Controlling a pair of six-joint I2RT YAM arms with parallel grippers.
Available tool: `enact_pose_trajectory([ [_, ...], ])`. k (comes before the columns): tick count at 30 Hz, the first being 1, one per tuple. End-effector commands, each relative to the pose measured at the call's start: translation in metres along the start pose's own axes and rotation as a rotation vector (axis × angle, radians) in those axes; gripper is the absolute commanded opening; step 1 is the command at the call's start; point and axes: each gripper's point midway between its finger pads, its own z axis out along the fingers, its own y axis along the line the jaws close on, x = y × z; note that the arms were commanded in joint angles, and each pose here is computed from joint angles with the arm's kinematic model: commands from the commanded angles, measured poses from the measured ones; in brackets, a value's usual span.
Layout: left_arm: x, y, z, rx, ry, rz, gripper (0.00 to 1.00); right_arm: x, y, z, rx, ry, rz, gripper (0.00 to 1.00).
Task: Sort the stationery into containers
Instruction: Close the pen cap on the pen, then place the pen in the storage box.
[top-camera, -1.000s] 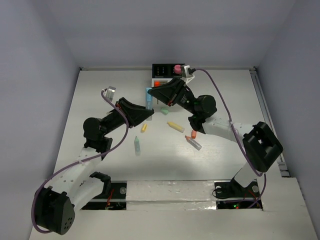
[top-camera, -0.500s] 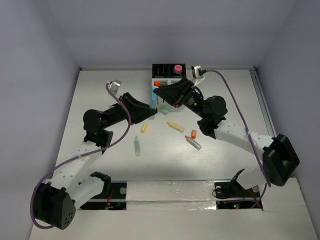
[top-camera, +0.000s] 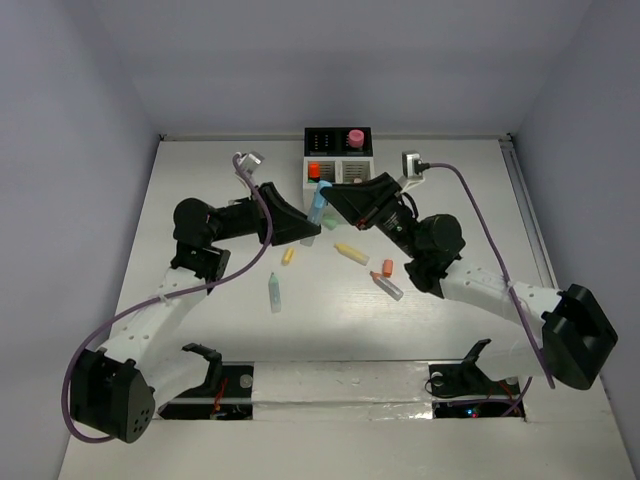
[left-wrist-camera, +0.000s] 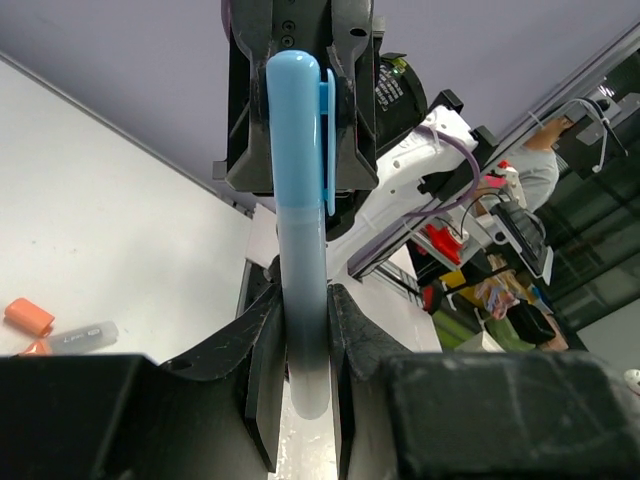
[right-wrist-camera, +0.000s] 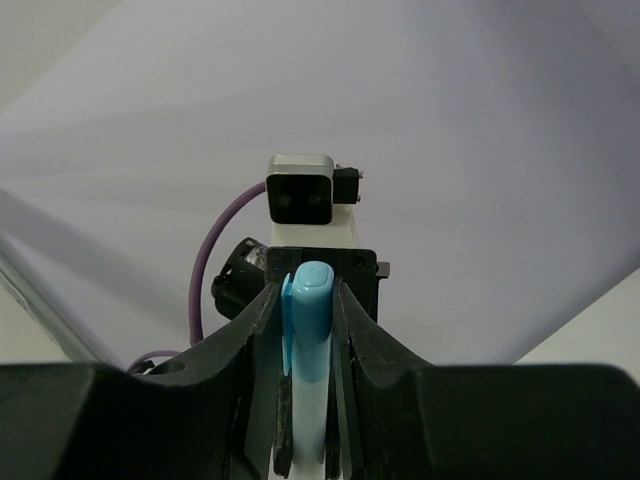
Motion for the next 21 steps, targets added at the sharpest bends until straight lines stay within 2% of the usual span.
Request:
enact_pose_trajectory([
  [1,-0.113,-0.086,0.002,0.111,-0.425,0.368,0.00,0.170,-0.041,-0.089,0.161,0.638,0.208,0.00],
  [3,-0.107,-0.070,0.001,0.082,-0.426,0.337,0.00,0.152,-0.033,-0.073,0.157,0.596,0.147,0.03],
  [5,-0.102,-0.058,0.000,0.061,-0.425,0.313,0.00,0.130,-0.035,-0.060,0.181,0.535,0.097,0.28],
  [6,-0.100,-0.051,0.000,0.046,-0.427,0.307,0.00,0.124,-0.038,-0.056,0.194,0.522,0.082,0.51],
  [7,-0.094,-0.038,0.000,0.015,-0.420,0.276,0.00,0.094,-0.024,-0.047,0.165,0.452,0.046,0.58],
  [8,-0.092,-0.030,-0.001,-0.003,-0.419,0.265,0.00,0.082,-0.022,-0.046,0.165,0.425,0.030,0.68],
  [11,-0.088,-0.003,-0.003,-0.089,-0.428,0.241,0.00,0.045,-0.010,-0.048,0.163,0.348,-0.036,0.75],
  [17,-0.100,0.040,0.000,-0.220,-0.453,0.239,0.00,0.016,-0.013,-0.082,0.247,0.271,-0.151,0.75],
  [19,-0.115,0.064,0.002,-0.313,-0.475,0.227,0.00,0.021,-0.030,-0.096,0.325,0.306,-0.178,0.72],
  [21,-0.130,0.088,0.000,-0.420,-0.506,0.280,0.00,0.025,-0.052,-0.112,0.426,0.345,-0.213,0.70],
])
